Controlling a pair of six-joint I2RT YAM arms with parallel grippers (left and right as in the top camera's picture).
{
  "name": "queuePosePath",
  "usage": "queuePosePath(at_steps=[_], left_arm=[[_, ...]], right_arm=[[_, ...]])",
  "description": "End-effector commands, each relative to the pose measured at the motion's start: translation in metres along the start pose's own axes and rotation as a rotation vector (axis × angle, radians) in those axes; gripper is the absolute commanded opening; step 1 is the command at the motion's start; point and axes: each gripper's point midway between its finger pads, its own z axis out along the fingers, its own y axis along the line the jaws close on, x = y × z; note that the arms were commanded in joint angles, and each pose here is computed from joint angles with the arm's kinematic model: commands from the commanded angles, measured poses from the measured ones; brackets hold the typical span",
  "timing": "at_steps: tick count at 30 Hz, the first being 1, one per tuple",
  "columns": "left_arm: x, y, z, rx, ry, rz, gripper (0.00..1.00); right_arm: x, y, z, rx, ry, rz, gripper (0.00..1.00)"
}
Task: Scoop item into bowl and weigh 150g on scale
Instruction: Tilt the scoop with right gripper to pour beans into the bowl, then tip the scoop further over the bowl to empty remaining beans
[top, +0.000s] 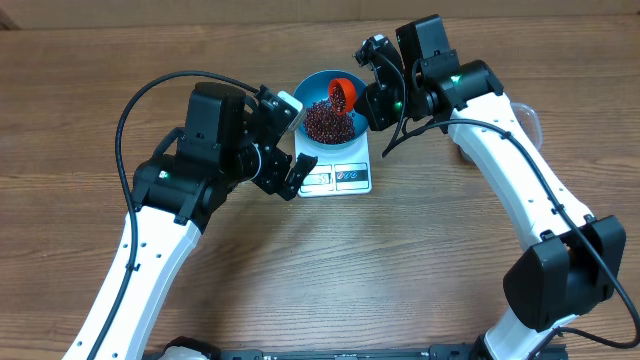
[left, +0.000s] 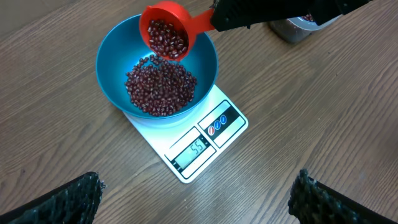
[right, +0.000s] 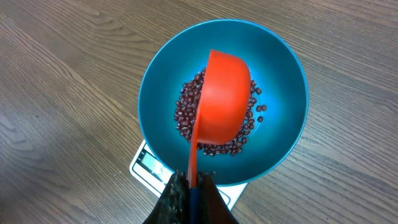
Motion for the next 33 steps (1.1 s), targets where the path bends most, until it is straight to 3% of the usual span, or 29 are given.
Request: queuePosePath(at_steps=[1,22,28,33], left_arm=[[-0.007,-0.003,-0.007,0.008,-0.026,0.030,1.00],[-0.007,-0.003,-0.007,0.008,-0.026,0.030,1.00],[-0.007,-0.003,-0.007,0.008,-0.026,0.030,1.00],[-0.007,-0.003,-0.007,0.008,-0.026,0.030,1.00]], right_arm=[[-0.016,0.004,-0.013,0.006,-0.050,-0.016,0.04],[-0.023,0.002,-0.013,0.016,-0.078,0.074,0.04],[-0.013,0.012,-0.012,-0.024,-0.036,-0.034,0.04],[-0.017,-0.016,-0.013,0.134,-0.057,0.142,0.04]])
